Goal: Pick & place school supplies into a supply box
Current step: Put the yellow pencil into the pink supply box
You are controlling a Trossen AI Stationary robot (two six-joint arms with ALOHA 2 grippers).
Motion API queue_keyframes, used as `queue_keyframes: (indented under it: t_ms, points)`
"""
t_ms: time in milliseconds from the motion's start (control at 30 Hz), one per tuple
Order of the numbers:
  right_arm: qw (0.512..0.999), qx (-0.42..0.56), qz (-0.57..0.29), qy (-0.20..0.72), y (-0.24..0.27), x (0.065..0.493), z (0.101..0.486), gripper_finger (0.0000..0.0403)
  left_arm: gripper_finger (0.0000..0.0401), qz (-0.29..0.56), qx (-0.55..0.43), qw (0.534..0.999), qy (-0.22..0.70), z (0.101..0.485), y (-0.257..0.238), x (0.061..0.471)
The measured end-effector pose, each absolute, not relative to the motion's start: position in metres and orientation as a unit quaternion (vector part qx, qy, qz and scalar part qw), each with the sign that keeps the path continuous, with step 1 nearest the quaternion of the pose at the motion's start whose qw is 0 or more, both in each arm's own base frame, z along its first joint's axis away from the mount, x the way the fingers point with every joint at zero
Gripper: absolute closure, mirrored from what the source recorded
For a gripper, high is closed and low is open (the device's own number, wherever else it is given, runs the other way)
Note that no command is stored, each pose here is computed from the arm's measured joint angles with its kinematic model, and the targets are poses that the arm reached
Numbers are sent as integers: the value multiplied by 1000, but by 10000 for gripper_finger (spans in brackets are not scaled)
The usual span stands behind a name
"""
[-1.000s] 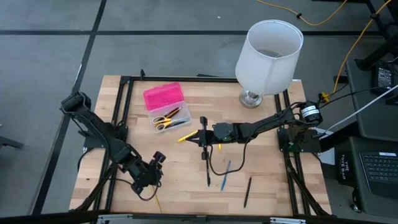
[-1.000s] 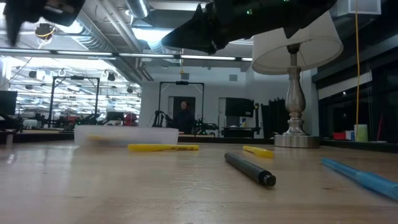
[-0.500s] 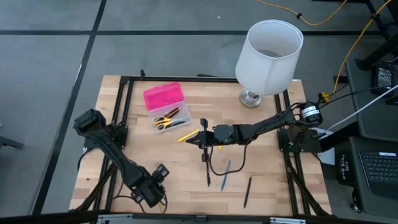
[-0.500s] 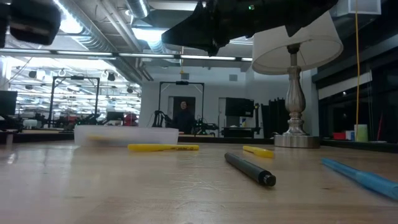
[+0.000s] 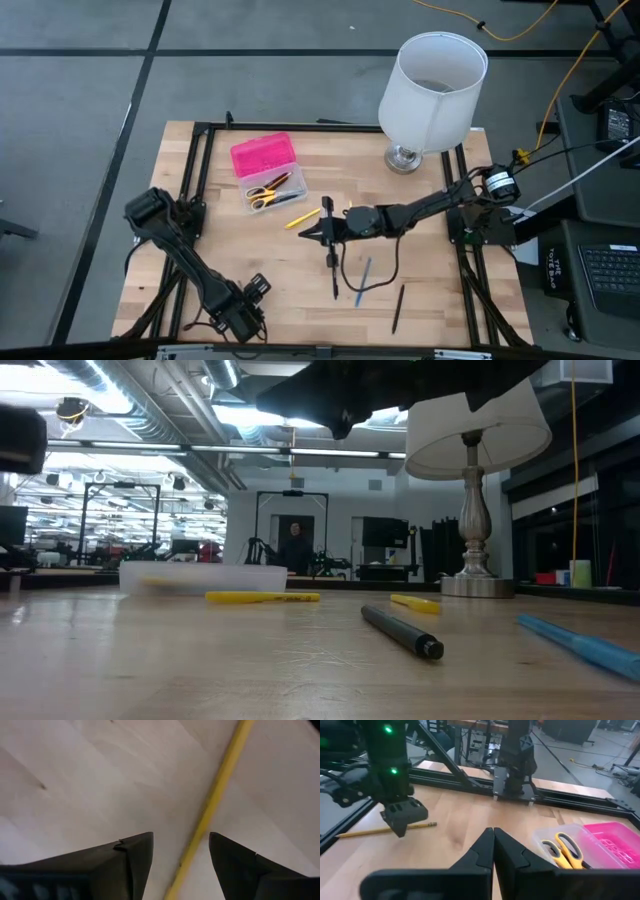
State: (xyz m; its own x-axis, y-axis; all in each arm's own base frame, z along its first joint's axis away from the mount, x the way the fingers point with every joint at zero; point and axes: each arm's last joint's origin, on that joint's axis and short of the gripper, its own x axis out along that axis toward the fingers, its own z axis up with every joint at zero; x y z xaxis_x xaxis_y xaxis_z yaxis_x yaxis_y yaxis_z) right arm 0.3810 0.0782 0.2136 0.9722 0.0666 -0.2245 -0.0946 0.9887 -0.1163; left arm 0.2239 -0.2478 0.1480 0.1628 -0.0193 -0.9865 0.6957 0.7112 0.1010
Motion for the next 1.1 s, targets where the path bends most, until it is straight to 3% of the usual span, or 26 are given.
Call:
queue_keyframes:
  t_ms: [333, 667, 1100]
  points:
    - [991, -80, 21, 107, 77, 381, 214, 392, 222, -257, 281, 700, 604, 134, -245, 221]
    - [991, -90, 18, 93, 77, 382, 217, 392, 293, -266, 252, 695, 619, 133, -245, 220]
    - [992, -99, 17, 77, 77, 382, 220, 392, 348, -275, 244, 690, 624, 132, -246, 219]
